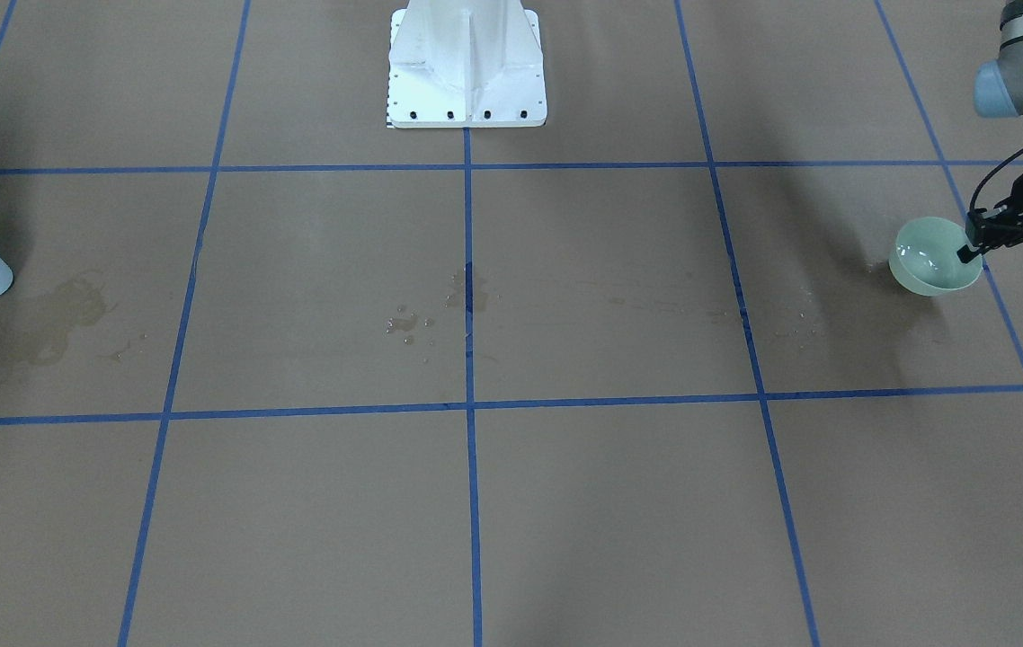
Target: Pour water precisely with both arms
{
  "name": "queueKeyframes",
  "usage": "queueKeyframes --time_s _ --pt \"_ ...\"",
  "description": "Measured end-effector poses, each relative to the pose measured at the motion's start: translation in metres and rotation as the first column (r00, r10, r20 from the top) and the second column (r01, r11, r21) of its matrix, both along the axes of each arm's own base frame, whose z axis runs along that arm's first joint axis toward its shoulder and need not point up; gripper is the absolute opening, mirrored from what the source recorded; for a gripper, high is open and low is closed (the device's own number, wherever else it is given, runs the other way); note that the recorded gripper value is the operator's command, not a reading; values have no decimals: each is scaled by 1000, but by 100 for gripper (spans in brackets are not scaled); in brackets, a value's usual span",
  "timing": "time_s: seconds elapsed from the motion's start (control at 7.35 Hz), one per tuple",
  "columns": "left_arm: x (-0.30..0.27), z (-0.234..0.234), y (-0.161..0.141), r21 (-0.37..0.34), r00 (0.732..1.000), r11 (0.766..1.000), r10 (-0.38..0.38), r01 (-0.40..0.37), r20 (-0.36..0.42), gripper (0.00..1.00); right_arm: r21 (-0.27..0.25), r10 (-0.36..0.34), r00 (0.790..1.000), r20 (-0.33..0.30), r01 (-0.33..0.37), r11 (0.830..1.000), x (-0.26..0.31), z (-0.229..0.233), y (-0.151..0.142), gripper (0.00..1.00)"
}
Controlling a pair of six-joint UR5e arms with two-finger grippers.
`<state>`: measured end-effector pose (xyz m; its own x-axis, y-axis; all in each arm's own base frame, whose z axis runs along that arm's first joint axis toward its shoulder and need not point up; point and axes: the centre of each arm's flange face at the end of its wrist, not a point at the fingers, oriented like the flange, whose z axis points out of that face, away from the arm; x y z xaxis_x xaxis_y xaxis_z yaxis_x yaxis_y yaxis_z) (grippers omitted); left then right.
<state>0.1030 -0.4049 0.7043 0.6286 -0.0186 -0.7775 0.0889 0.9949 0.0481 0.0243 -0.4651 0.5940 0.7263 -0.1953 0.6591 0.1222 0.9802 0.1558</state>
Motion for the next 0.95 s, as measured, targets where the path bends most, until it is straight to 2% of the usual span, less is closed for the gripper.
queueKeyframes --time_s 0.14,0.68,0.95 --pt "-5 6 0 5 1000 1000 2 -2 8 100 1 0 1000 0 0 1000 0 0 0 99" --pt "-25 6 -5 35 1000 999 -6 6 1 100 2 3 1000 1 -3 1000 0 -1 -1 99" --pt "-23 -19 -14 39 1000 999 23 -22 -15 100 6 5 1000 1 -5 1000 0 -2 -2 99"
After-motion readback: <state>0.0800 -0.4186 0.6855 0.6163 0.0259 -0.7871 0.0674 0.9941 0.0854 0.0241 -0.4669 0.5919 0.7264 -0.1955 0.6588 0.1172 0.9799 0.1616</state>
